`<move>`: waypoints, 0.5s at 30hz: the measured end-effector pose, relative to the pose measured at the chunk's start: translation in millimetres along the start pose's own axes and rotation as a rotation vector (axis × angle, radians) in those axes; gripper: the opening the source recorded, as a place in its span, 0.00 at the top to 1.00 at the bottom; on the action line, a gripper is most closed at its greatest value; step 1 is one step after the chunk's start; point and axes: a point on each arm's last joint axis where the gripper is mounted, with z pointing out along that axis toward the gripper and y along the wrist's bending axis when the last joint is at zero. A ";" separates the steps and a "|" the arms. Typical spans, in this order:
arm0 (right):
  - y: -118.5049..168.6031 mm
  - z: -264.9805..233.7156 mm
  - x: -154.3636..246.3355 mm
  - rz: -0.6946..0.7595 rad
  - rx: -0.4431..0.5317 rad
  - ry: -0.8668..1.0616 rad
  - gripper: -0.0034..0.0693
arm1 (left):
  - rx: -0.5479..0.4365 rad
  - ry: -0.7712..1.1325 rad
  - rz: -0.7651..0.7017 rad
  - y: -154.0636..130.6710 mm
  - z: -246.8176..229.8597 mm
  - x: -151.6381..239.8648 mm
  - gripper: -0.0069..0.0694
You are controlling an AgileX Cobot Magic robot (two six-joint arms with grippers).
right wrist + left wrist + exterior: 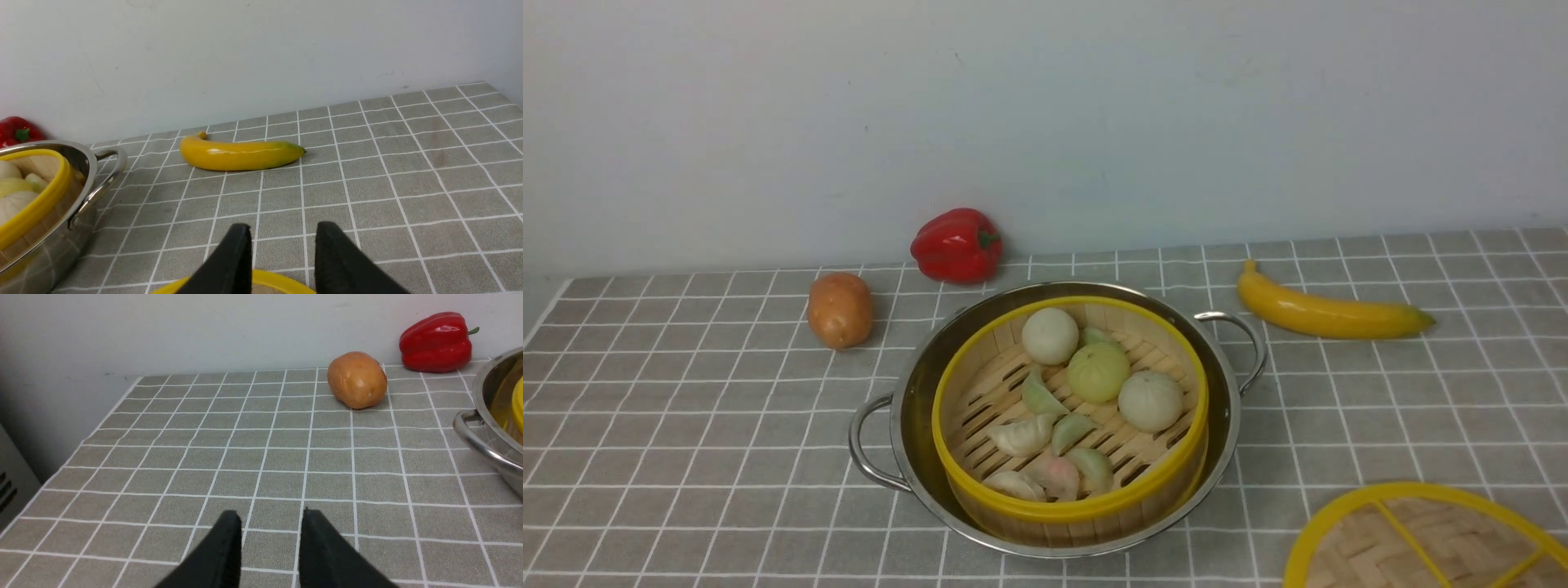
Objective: Place the steamer in the pot on the grey tablecloth, and put the lid on the steamer.
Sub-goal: 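Move the gripper down to the bamboo steamer lid and grasp its center knob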
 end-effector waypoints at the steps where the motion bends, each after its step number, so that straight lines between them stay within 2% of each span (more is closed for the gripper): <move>1: 0.0 0.0 0.0 0.000 0.000 0.000 0.62 | 0.000 0.000 0.000 0.0 0.0 0.0 0.63; 15: 0.0 0.0 0.0 0.000 0.000 0.000 0.62 | 0.000 0.000 0.000 0.0 0.0 0.0 0.60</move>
